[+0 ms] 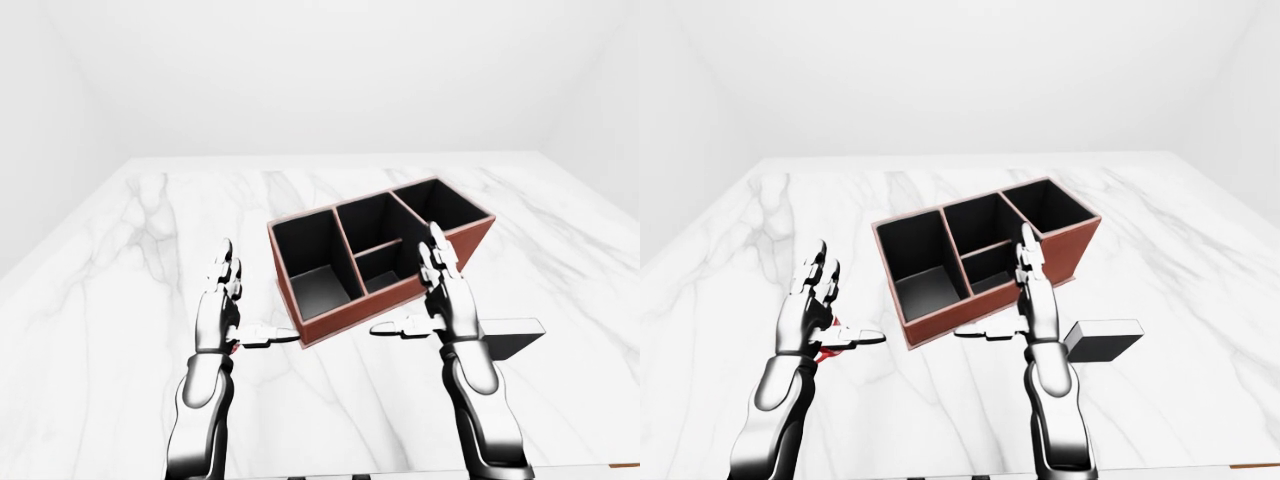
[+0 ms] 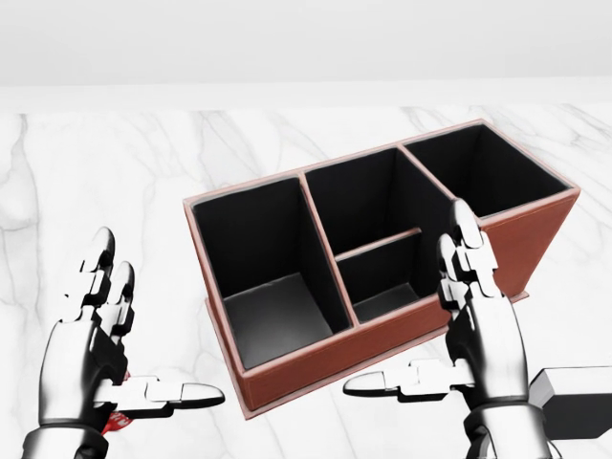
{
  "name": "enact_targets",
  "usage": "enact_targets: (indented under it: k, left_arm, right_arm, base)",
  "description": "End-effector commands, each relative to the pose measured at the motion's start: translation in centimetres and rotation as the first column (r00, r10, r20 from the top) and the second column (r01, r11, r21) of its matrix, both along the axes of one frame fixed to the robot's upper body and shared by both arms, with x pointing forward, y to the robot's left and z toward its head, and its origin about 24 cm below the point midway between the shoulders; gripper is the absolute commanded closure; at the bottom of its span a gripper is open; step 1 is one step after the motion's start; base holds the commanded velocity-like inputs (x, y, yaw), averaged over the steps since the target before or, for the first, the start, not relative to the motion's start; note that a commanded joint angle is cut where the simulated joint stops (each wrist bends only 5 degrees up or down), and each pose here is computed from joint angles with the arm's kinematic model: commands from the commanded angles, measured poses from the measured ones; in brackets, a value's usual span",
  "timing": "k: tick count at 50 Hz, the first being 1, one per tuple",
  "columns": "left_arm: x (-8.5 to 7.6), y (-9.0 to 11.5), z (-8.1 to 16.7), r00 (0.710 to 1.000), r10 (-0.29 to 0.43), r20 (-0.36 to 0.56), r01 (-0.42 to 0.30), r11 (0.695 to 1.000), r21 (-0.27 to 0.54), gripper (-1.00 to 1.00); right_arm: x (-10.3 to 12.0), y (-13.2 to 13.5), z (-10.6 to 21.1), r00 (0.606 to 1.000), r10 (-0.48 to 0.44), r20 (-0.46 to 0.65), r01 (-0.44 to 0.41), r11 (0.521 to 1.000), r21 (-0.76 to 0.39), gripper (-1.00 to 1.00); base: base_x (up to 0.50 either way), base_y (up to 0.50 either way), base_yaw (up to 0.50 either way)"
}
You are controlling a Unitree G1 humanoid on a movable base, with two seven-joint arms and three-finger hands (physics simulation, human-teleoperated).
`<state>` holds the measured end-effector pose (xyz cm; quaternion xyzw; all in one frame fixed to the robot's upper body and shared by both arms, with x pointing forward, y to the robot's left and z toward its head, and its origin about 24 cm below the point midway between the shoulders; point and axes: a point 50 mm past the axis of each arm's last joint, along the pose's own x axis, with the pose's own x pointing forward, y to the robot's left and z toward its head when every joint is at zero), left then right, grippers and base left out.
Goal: Pick up the book and place it in the left compartment of the caddy.
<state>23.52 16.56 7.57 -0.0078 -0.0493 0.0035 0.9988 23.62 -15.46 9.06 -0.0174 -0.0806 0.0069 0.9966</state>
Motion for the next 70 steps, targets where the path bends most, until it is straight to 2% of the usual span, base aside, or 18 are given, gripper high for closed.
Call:
enact_targets:
  k: [1,5,9,18,27,37,41,49,58,59,62,70]
  left_arm:
    - [-0.1,0.2,0.1,1.0,0.004,0.006,-0.004,1.0,-0.002,-1.0]
    - [-0.1,0.2,0.1,1.0,0.005,0.003,-0.005,1.0,-0.003,-1.0]
    - [-0.2,0.3,-0.1,1.0,0.007,-0.002,-0.007,1.0,-0.006,-1.0]
    - [-0.4,0.6,-0.1,1.0,0.013,-0.004,-0.013,1.0,-0.015,-1.0]
    - [0.0,1.2,-0.5,1.0,0.024,0.001,-0.024,0.999,-0.023,-1.0]
    - [-1.3,1.2,1.6,0.997,0.042,0.07,-0.041,0.999,-0.021,-1.0]
    - [-1.8,1.4,2.8,0.991,0.052,0.121,-0.05,0.999,-0.02,-1.0]
    - [-2.0,1.5,2.7,0.991,0.061,0.118,-0.059,0.998,-0.024,-1.0]
    - [-1.9,1.5,1.9,0.995,0.064,0.08,-0.062,0.998,-0.027,-1.0]
    - [-1.9,1.5,1.7,0.995,0.065,0.073,-0.063,0.998,-0.028,-1.0]
    - [-1.9,1.5,1.5,0.995,0.065,0.071,-0.063,0.998,-0.029,-1.0]
    - [-1.9,1.6,1.0,0.995,0.068,0.071,-0.066,0.997,-0.029,-1.0]
  right_arm:
    - [-0.4,-0.7,2.1,0.996,0.031,0.087,-0.028,0.999,-0.034,-1.0]
    - [-0.2,-1.0,3.0,0.99,0.075,0.117,-0.066,0.995,-0.08,-1.0]
    - [-0.2,-1.4,3.5,0.988,0.08,0.135,-0.065,0.991,-0.115,-1.0]
    - [-0.5,-2.1,4.1,0.982,0.136,0.128,-0.103,0.966,-0.237,-1.0]
    - [-0.7,-4.5,4.1,0.993,0.082,0.089,-0.047,0.938,-0.344,-1.0]
    - [-1.2,-6.6,4.5,0.997,0.039,0.063,-0.007,0.899,-0.438,-1.0]
    - [-1.4,-7.2,4.6,0.999,0.025,0.044,-0.001,0.874,-0.486,-1.0]
    - [-1.7,-8.0,4.7,1.0,0.025,-0.001,-0.021,0.833,-0.553,-1.0]
    - [-2.0,-8.5,4.2,0.993,0.04,-0.111,-0.103,0.756,-0.647,-1.0]
    - [-2.0,-8.7,4.0,0.989,0.041,-0.143,-0.127,0.734,-0.667,-1.0]
    - [-2.0,-9.0,3.7,0.982,0.027,-0.185,-0.15,0.707,-0.691,-1.0]
    - [-1.9,-10.3,3.5,0.973,-0.063,-0.223,-0.13,0.648,-0.751,-1.0]
  base:
    - [0.0,0.0,0.0]
    - [0.0,0.0,0.0]
    - [0.0,0.0,0.0]
    - [0.0,0.0,0.0]
    - [0.0,0.0,0.0]
    - [0.0,0.0,0.0]
    - [0.0,0.0,0.0]
    - [0.0,0.0,0.0]
    - [0.0,0.0,0.0]
    - [0.0,0.0,0.0]
    - [0.0,0.0,0.0]
    - [0.0,0.0,0.0]
